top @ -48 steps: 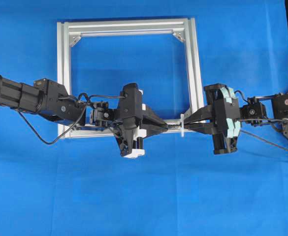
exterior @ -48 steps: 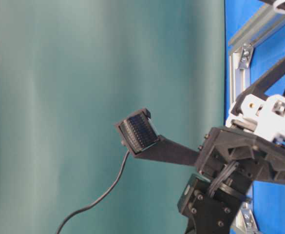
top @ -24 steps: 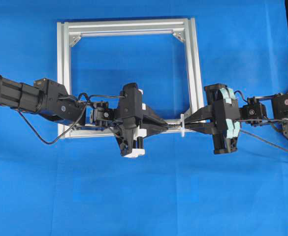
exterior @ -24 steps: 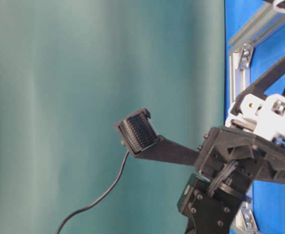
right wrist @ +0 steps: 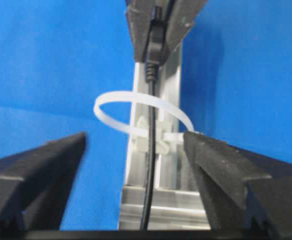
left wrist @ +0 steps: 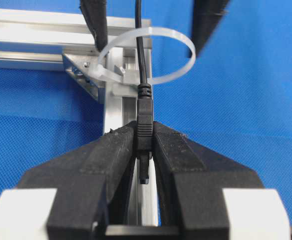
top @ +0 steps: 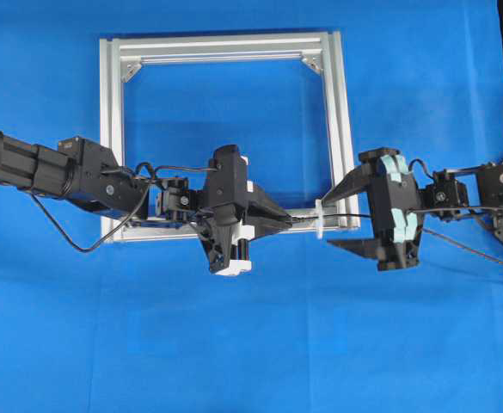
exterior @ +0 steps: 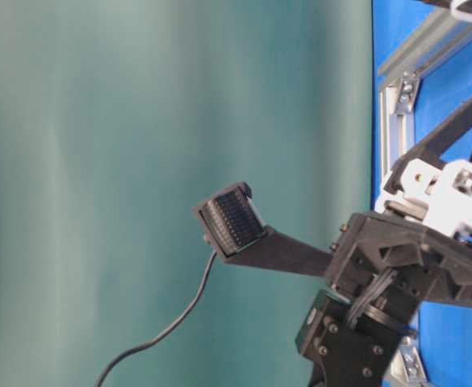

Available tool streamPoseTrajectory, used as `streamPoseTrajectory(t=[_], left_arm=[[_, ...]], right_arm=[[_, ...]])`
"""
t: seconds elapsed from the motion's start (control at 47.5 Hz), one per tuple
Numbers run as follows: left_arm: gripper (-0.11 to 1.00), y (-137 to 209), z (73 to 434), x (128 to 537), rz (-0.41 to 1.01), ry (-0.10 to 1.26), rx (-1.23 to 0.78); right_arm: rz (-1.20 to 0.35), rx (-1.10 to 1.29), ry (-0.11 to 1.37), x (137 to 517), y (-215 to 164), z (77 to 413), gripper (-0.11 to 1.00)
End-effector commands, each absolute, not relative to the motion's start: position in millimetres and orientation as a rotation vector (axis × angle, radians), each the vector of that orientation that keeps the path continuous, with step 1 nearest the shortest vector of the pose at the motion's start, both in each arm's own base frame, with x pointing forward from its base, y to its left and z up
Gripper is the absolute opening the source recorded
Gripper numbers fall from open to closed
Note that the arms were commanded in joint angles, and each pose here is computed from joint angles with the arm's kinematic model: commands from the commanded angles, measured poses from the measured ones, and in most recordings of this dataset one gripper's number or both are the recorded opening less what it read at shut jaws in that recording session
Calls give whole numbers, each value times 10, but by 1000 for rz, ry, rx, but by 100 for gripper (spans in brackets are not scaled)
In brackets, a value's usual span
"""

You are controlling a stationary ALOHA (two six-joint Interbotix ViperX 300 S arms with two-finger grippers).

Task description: Insert the wire through the string loop located on the right side.

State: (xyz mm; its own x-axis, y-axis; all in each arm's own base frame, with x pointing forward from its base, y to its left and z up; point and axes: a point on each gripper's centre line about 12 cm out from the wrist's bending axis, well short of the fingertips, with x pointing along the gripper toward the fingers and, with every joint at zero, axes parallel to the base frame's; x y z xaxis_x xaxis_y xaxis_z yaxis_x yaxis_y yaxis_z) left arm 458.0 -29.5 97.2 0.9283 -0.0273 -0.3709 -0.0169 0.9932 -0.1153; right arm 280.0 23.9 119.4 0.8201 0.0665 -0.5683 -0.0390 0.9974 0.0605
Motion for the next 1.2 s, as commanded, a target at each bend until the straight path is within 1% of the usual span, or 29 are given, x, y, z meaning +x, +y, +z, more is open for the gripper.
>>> streamPoseTrajectory(t=[0.0,0.063,0.126,0.231,0.379,0.484,0.694,0.946,1.178], left_arm=[[8,-283,1123,4612,-6,340,-119],[8,-283,1116,4611,-6,341,-119],[8,-282,1114,4603,-6,343,-119],[8,-279,1115,4555,-5,349,-117],[8,-265,1159,4368,-4,360,-116],[8,-280,1227,4144,-11,362,-115],[8,-287,1394,3611,-25,319,-112],[8,-249,1395,3047,-24,334,-132],[8,-220,1346,2702,-22,374,-137]], right_arm=[[52,53,576,2829,228,1283,79],[53,52,574,2828,232,1287,72],[51,54,577,2823,227,1281,68],[52,55,576,2827,232,1286,68],[51,54,577,2823,227,1281,68],[53,54,576,2827,232,1286,68],[52,55,575,2827,232,1290,68],[53,54,570,2829,232,1297,68],[52,55,565,2840,229,1307,68]])
